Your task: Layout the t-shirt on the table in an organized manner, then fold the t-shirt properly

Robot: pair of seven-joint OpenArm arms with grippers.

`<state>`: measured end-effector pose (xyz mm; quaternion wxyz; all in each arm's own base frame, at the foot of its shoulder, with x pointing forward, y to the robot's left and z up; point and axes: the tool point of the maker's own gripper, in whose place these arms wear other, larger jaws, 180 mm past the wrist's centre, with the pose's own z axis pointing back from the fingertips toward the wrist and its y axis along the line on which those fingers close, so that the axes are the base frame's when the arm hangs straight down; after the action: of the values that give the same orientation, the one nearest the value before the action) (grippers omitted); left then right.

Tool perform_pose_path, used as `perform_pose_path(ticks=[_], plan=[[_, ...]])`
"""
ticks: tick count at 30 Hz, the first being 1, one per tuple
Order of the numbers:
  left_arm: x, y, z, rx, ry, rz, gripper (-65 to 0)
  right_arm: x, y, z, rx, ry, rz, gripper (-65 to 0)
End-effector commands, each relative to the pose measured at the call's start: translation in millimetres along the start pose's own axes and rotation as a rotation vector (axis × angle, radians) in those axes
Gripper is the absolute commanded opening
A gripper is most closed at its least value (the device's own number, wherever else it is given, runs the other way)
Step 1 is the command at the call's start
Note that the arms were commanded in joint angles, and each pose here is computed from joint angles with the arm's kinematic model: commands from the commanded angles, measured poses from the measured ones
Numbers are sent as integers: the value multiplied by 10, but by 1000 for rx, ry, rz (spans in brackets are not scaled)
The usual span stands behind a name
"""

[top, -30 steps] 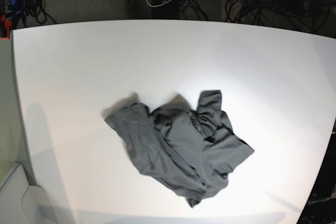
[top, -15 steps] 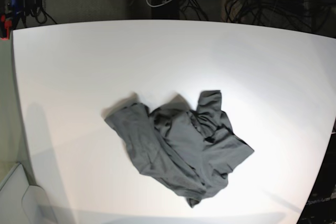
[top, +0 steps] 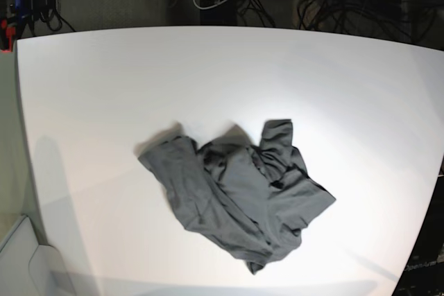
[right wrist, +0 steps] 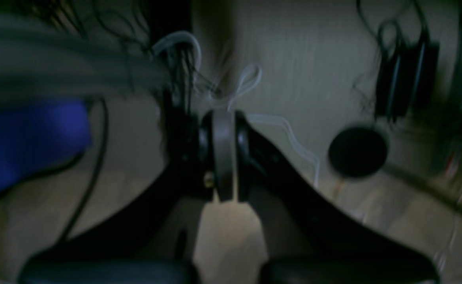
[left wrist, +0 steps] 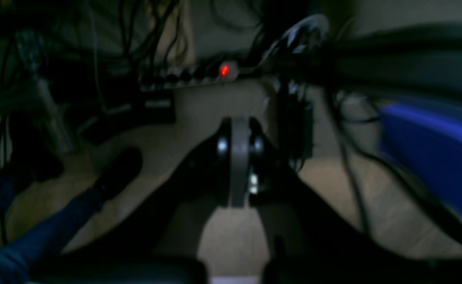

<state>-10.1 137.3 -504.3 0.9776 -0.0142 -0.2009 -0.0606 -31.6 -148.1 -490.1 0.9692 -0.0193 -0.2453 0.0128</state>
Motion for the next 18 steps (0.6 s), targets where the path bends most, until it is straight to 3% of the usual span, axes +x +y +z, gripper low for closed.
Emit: perform_pose_path(ticks=[1, 9, 13, 18], plan=[[25, 27, 113, 2, -17, -13, -647, 46, -59, 113, -10, -22, 5, -650], [671, 42, 575, 4, -197, -22, -647, 918, -125, 576, 5, -240, 69, -650], [953, 199, 745, 22, -276, 46, -646, 1324, -197, 756, -20, -346, 77, -650], [1131, 581, 854, 77, -336, 164, -645, 1444, -298, 766, -50, -383, 85, -650]])
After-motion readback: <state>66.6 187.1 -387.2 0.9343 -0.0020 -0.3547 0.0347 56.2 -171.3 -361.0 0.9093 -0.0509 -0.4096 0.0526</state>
